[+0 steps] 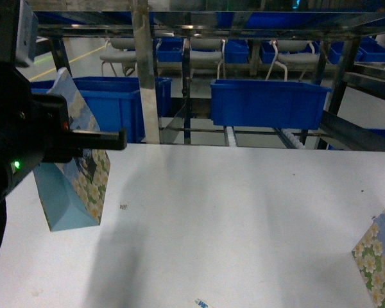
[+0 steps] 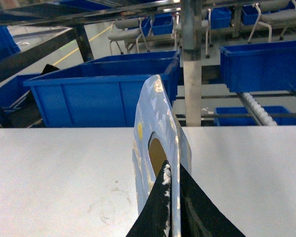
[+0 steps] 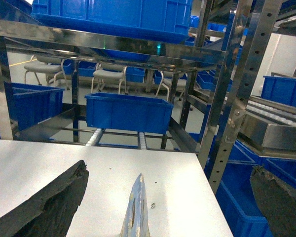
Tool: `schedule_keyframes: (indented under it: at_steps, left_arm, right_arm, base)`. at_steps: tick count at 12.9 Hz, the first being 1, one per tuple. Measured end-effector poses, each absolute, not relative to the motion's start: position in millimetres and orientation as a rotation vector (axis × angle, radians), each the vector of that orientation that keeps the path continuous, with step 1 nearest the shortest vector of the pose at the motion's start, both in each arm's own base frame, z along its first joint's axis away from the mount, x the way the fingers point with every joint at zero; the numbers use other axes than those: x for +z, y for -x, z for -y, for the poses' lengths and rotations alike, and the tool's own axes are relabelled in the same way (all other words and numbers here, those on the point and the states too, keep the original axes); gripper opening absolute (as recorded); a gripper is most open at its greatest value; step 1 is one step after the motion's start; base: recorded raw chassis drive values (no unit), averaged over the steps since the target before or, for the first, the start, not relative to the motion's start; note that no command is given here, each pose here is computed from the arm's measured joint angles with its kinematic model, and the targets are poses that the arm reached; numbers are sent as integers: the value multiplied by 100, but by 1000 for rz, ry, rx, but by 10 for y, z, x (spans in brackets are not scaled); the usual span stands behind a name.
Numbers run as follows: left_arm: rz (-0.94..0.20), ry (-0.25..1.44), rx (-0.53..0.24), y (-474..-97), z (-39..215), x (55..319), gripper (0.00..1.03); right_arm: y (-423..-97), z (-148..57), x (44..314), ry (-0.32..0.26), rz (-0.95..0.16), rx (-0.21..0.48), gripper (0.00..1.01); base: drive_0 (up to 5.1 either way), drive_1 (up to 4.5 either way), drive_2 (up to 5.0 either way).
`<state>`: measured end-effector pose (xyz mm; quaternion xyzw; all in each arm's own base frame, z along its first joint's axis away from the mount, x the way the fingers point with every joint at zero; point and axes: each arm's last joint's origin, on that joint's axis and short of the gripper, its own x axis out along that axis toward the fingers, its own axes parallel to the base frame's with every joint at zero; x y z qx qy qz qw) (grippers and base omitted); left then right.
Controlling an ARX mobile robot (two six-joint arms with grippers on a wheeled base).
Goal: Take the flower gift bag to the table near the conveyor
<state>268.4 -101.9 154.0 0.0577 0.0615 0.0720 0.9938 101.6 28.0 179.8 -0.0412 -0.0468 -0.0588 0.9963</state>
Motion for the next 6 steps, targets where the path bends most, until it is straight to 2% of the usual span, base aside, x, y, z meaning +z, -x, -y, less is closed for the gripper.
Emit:
schedule_keyframes:
  at_steps: [6]
  left_arm:
    - [-189, -143, 82, -2509, 1065, 1050, 2]
  right_arm:
    - [-1016, -280, 1798, 82, 94, -118, 98]
  base:
    - [0, 0, 0]
